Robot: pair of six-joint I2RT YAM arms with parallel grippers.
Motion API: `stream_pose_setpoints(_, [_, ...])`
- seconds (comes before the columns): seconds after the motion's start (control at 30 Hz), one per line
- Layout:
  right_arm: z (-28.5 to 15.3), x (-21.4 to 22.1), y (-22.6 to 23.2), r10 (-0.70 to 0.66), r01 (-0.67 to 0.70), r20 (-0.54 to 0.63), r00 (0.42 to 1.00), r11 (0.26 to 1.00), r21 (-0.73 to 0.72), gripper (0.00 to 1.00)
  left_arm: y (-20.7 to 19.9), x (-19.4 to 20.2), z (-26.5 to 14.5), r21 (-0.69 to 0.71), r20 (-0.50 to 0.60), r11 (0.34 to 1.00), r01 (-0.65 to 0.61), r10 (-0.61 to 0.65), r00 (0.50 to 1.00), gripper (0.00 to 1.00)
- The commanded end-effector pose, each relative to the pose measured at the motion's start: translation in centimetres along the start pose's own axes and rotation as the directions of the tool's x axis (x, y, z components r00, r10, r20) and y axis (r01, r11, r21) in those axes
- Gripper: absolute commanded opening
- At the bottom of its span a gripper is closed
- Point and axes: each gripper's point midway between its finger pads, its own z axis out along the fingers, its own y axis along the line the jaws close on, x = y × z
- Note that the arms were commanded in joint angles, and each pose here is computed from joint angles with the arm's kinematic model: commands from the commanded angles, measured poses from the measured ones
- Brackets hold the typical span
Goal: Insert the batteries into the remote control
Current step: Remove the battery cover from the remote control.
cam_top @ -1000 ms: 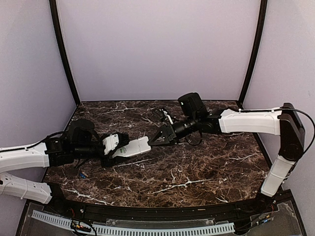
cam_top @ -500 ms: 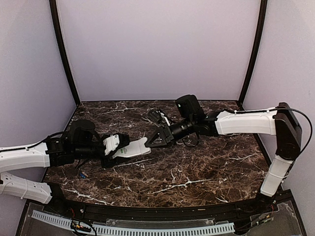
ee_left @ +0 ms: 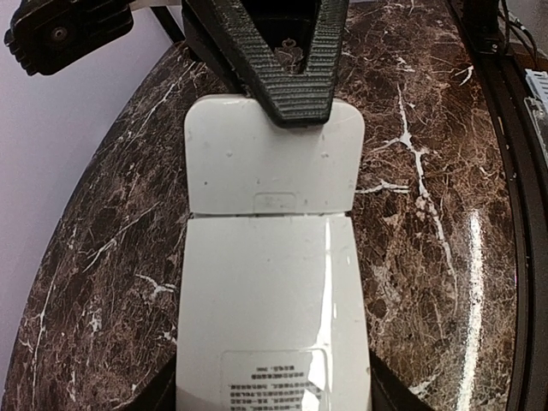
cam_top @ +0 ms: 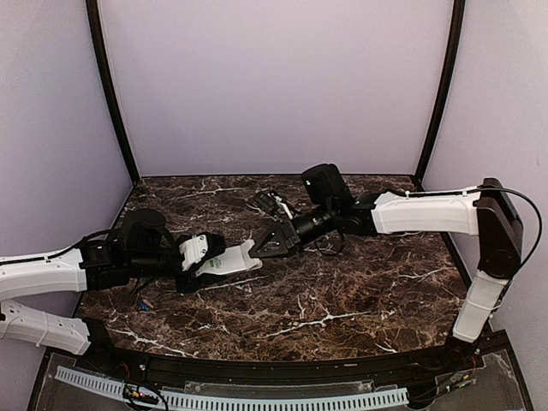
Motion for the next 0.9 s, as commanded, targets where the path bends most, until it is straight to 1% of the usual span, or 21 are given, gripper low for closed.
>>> stream_pose_setpoints(0.0, [0.1,0.1,0.1,0.008,-0.007,-0.014,1.0,1.0,0.006,0.0,0.2,-1.5,-0.5,-0.012,0.065,1.0,-0.01,0.011,0.998,0.0])
stream_pose_setpoints(0.23, [-0.9,-0.7,1.3,-0.022,0.022,0.004,1.0,1.0,0.014,0.0,0.5,-1.3,-0.5,-0.029,0.054,1.0,-0.01,0.011,0.998,0.0])
stream_pose_setpoints(0.33, [-1.3,-1.1,1.8,-0.032,0.032,0.012,0.999,0.999,0.015,0.0,0.3,-0.5,-0.3,-0.021,0.02,1.0,-0.004,0.004,1.0,0.0])
stream_pose_setpoints(0.57, [-2.9,-2.2,3.1,-0.059,0.058,0.057,0.997,0.998,0.03,0.0,0.5,0.1,0.1,-0.03,-0.015,1.0,0.0,0.0,1.0,0.0])
stream_pose_setpoints(0.67, [-4.1,-2.7,3.4,-0.082,0.076,0.086,0.993,0.995,0.068,0.0,0.7,0.6,0.2,-0.042,-0.038,0.999,0.001,-0.003,0.999,0.0])
stream_pose_setpoints(0.73, [-5.5,-3.1,2.3,-0.082,0.064,0.111,0.99,0.985,0.161,0.0,0.9,0.8,0.3,-0.048,-0.055,0.999,0.002,-0.005,0.998,0.0])
stream_pose_setpoints(0.77, [-6.5,-3.1,1.0,-0.068,0.038,0.119,0.991,0.97,0.241,0.0,0.9,1.0,0.4,-0.048,-0.061,0.999,0.003,-0.006,0.998,0.0])
stream_pose_setpoints(0.8, [-7.7,-3.1,-0.9,-0.057,0.007,0.132,0.99,0.936,0.353,0.0,1.0,1.0,0.4,-0.054,-0.066,0.999,0.004,-0.008,0.998,0.0])
stream_pose_setpoints(0.83, [-9.1,-2.7,-3.1,-0.045,-0.024,0.132,0.99,0.877,0.48,0.0,1.0,1.1,0.4,-0.055,-0.069,0.998,0.005,-0.008,0.998,0.0])
stream_pose_setpoints(0.87, [-10.9,-2.0,-5.6,-0.027,-0.057,0.124,0.992,0.782,0.621,0.0,1.1,1.1,0.4,-0.058,-0.071,0.998,0.004,-0.008,0.997,0.0])
